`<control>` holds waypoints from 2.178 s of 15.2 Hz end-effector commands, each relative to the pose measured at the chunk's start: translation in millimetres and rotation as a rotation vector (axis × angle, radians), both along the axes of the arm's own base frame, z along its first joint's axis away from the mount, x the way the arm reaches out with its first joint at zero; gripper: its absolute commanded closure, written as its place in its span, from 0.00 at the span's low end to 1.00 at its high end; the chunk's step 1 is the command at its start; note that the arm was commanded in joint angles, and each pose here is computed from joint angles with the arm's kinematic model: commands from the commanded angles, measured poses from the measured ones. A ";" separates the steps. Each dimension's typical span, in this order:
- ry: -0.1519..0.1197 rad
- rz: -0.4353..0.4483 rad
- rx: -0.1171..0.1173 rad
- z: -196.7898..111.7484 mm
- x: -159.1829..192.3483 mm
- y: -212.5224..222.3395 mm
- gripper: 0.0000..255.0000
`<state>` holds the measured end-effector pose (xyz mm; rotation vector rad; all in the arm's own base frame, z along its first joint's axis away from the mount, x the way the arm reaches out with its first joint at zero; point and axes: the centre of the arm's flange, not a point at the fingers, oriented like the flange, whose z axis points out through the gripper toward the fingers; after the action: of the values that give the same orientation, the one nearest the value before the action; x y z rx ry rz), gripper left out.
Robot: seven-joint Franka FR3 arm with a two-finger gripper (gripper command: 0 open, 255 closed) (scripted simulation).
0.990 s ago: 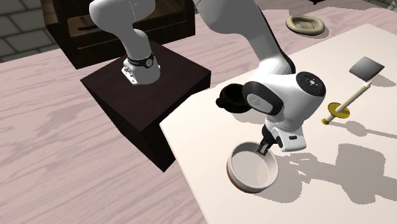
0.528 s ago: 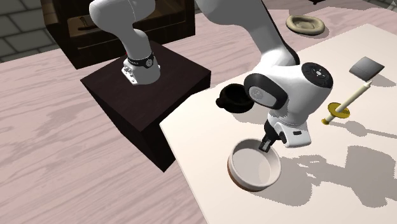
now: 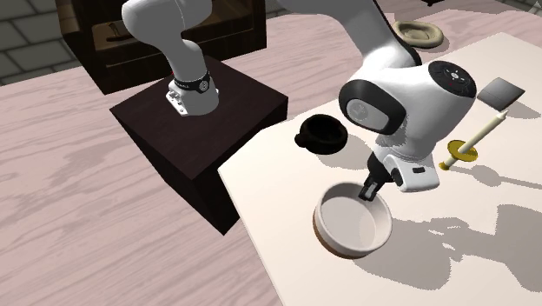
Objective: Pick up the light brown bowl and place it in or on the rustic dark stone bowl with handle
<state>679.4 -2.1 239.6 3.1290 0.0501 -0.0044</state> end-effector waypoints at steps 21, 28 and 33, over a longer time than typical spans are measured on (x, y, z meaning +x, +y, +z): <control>-0.001 0.000 0.000 105.0 -18.8 19.6 1.00; -0.001 0.000 0.000 113.0 -82.6 86.0 1.00; -0.001 0.000 0.000 118.7 -128.2 133.4 1.00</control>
<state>560.5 121.9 359.2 3.1293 0.0519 -0.0040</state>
